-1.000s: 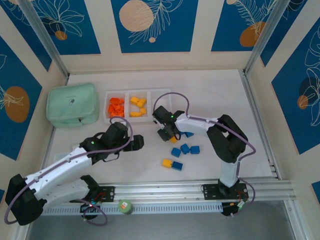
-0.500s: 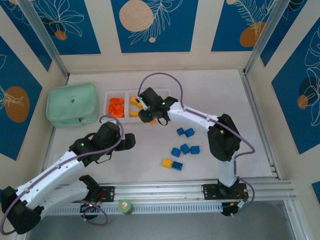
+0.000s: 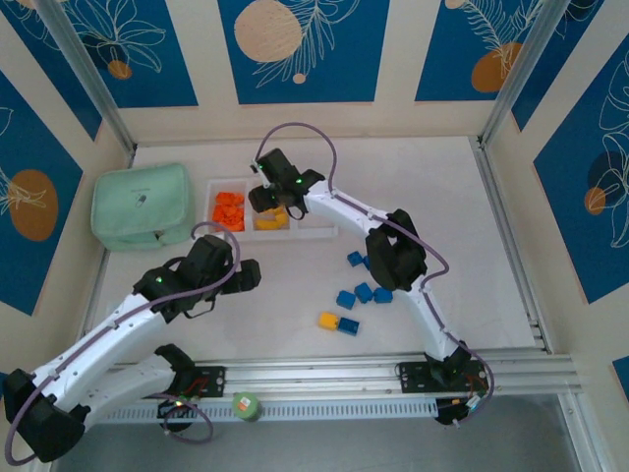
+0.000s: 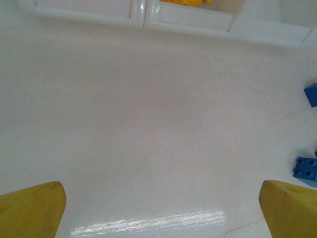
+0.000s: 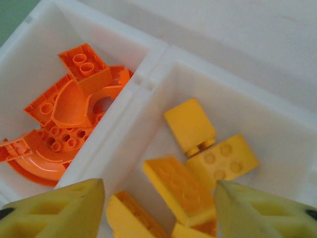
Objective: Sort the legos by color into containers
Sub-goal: Place the lego in the container, then pick up the lego from the middle-left of the table.
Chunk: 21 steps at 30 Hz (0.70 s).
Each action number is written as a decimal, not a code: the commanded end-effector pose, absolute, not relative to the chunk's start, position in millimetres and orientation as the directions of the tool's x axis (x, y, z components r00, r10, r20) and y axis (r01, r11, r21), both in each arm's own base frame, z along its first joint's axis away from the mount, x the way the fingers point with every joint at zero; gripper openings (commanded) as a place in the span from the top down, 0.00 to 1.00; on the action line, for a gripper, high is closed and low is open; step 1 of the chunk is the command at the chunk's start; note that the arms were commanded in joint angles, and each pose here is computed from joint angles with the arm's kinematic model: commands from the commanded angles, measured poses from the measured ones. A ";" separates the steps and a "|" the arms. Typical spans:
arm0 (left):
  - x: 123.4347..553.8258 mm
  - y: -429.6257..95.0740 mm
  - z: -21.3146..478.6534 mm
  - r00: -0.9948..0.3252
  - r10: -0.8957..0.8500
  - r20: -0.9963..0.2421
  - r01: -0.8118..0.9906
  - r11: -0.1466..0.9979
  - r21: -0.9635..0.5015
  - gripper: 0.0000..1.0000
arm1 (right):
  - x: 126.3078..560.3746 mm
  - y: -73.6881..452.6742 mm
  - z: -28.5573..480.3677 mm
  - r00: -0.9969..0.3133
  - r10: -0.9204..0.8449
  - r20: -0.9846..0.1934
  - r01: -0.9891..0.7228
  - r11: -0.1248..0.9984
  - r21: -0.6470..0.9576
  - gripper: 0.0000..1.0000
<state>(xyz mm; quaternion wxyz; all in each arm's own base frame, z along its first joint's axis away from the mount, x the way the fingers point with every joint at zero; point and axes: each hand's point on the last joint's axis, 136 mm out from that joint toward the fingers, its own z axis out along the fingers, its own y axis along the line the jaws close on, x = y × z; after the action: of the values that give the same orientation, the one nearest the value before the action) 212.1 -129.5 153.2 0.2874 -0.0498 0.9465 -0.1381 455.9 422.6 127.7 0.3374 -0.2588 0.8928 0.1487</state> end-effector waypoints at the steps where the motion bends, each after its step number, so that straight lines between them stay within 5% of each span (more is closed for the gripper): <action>1: 215.7 -135.1 164.8 -0.826 -0.178 -0.535 0.003 0.947 -0.320 0.01 | 449.4 423.0 168.1 -0.605 -0.351 -0.715 -0.592 0.799 0.108 0.34; 10: 205.2 -167.1 166.2 -0.860 -0.113 -0.498 0.096 0.921 -0.376 0.00 | 383.5 362.3 205.9 -0.666 -0.284 -0.689 -0.558 0.803 0.208 0.28; 21: 176.9 -235.4 152.8 -0.888 -0.008 -0.461 0.220 0.870 -0.441 0.01 | 284.7 245.7 168.6 -0.847 -0.145 -0.511 -0.332 0.896 0.296 0.19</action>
<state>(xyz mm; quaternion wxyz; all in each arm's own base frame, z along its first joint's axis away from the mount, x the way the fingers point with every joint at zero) 181.0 -214.3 148.2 0.2328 0.0548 0.9454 -0.2214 309.1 268.5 184.0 0.2900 -0.1676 0.9232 0.1885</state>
